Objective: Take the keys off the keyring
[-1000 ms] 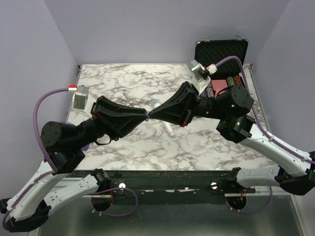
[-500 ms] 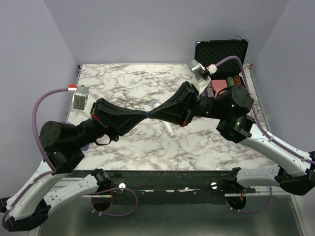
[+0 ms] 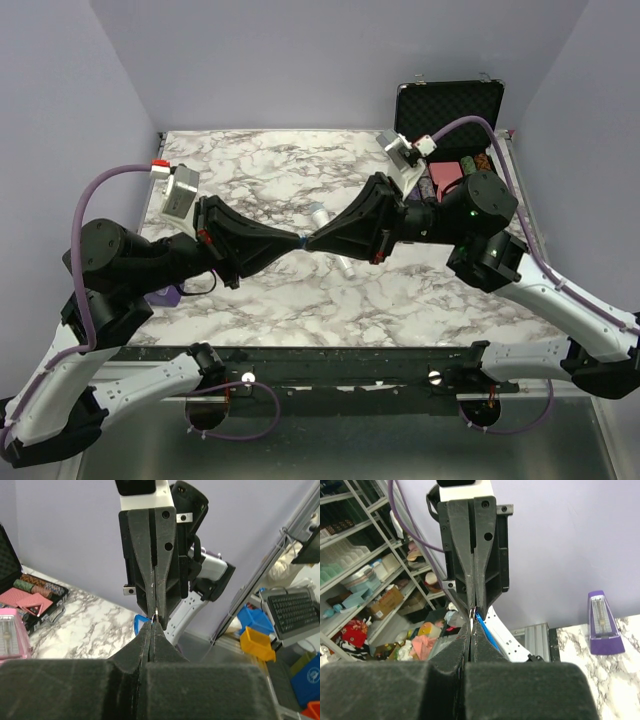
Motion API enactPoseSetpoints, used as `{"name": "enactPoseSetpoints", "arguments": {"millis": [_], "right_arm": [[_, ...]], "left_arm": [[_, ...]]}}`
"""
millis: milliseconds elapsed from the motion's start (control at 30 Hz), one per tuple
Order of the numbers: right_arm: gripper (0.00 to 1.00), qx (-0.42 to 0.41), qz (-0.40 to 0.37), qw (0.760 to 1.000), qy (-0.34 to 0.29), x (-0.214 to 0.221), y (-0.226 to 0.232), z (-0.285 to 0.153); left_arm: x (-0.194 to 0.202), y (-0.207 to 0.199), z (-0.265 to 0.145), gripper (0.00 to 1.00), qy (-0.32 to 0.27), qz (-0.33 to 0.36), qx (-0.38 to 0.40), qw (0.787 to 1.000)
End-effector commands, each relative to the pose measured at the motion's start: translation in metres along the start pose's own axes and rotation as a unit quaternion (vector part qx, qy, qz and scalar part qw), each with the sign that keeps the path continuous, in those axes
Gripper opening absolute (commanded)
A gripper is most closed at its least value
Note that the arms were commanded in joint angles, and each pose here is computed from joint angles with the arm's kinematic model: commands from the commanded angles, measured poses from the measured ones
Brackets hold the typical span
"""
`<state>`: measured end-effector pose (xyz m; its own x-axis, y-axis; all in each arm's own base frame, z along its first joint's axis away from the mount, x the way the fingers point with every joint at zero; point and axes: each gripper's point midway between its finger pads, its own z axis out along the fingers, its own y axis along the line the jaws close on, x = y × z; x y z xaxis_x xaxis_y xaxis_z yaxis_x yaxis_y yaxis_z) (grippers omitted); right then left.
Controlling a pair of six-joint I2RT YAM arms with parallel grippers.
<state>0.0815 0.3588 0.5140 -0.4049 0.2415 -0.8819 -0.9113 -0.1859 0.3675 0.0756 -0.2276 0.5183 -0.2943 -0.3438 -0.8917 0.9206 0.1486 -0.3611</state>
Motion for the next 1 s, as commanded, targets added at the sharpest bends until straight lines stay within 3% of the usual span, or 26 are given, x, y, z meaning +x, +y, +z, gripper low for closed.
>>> {"name": "enactPoseSetpoints", "arguments": {"millis": [0,367,700,900,933,967], "right_arm": [[0.01,0.011,0.009,0.999,0.031,0.016,-0.003,-0.005],[0.01,0.015,0.016,0.998,0.050,0.025,-0.005,-0.007],[0.01,0.026,0.038,0.993,0.112,0.049,-0.013,-0.010],[0.01,0.033,0.039,0.991,0.121,0.053,-0.014,-0.014],[0.01,0.034,0.039,0.991,0.120,0.053,-0.014,-0.015],[0.01,0.035,0.039,0.991,0.120,0.053,-0.014,-0.015]], "left_arm": [[0.034,-0.008,-0.007,0.00,0.098,0.011,0.033,0.995],[0.053,-0.016,-0.008,0.00,0.166,0.018,0.074,0.983],[0.072,-0.024,-0.014,0.00,0.241,0.019,0.122,0.963],[0.072,-0.018,-0.012,0.00,0.247,0.026,0.107,0.963],[0.071,-0.017,-0.010,0.02,0.245,0.025,0.101,0.964],[0.069,-0.013,-0.008,0.12,0.242,0.025,0.087,0.966]]}}
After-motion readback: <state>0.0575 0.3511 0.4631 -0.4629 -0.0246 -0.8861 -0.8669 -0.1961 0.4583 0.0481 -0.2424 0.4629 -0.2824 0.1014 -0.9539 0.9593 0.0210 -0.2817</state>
